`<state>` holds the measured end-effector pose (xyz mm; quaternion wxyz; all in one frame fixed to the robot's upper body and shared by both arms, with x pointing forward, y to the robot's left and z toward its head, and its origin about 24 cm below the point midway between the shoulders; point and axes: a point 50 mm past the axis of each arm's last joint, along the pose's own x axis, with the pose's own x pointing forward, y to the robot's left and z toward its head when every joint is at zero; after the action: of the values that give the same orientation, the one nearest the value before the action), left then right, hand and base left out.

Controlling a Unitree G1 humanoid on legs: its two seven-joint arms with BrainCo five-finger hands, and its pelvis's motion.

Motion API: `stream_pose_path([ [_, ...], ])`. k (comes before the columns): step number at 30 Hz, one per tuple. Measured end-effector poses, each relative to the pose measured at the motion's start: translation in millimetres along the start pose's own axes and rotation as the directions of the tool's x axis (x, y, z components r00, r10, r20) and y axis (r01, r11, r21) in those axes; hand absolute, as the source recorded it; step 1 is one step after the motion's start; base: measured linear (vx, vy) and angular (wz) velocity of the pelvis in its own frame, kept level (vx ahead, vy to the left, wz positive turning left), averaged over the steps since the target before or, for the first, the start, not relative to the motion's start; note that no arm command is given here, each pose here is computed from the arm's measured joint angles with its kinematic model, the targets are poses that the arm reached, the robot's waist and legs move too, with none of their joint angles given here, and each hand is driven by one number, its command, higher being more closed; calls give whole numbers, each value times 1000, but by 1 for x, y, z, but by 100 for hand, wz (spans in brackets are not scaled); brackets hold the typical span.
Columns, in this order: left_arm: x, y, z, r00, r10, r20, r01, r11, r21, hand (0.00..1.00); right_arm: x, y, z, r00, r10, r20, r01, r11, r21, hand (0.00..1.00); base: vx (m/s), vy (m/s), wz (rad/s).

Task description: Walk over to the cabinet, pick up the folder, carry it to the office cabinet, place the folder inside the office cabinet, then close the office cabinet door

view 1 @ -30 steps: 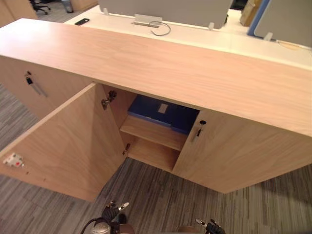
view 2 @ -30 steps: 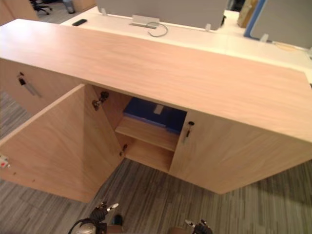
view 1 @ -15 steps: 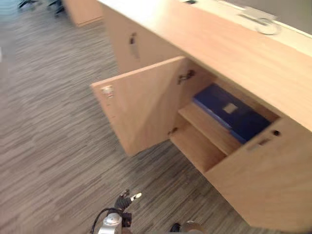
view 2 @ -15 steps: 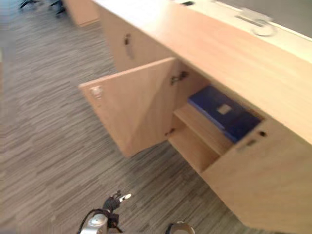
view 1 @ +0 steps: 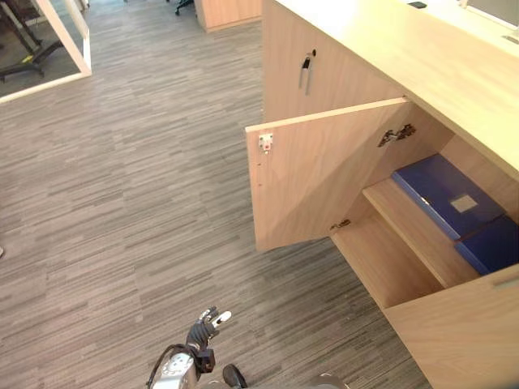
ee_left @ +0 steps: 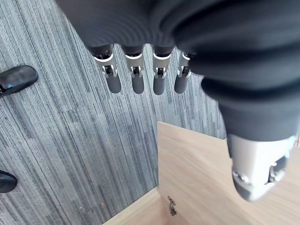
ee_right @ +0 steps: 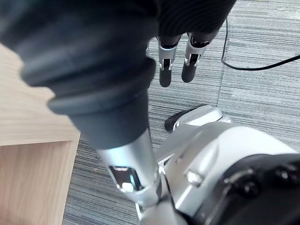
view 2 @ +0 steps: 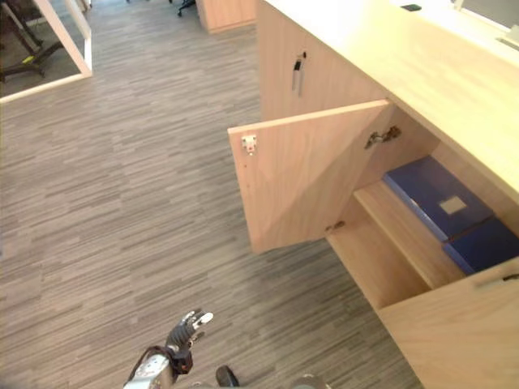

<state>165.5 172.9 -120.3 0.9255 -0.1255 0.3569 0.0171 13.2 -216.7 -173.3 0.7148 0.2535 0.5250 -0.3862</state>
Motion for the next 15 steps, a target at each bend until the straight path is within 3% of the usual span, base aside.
stream_pose_path([
  [4, 9, 9, 47, 990, 24, 139, -24, 1000, -4, 0, 0, -3, -2, 1000, -2, -16, 2, 1000, 8, 0, -95, -75, -8],
  [7, 19, 13, 85, 972, 61, 226, -76, 995, 59, 0, -1, -6, -2, 1000, -9, -12, 9, 1000, 11, 0, -135, -81, -12],
  [12, 35, 36, 153, 934, 201, 294, -285, 916, 280, 0, -2, -12, -3, 1000, -9, -4, 9, 1000, 13, 0, -104, -45, -15],
  [15, 35, 44, 188, 911, 241, 336, -356, 870, 341, 0, -3, -16, -8, 1000, -12, -15, 12, 1000, 27, 0, -15, -44, -17],
])
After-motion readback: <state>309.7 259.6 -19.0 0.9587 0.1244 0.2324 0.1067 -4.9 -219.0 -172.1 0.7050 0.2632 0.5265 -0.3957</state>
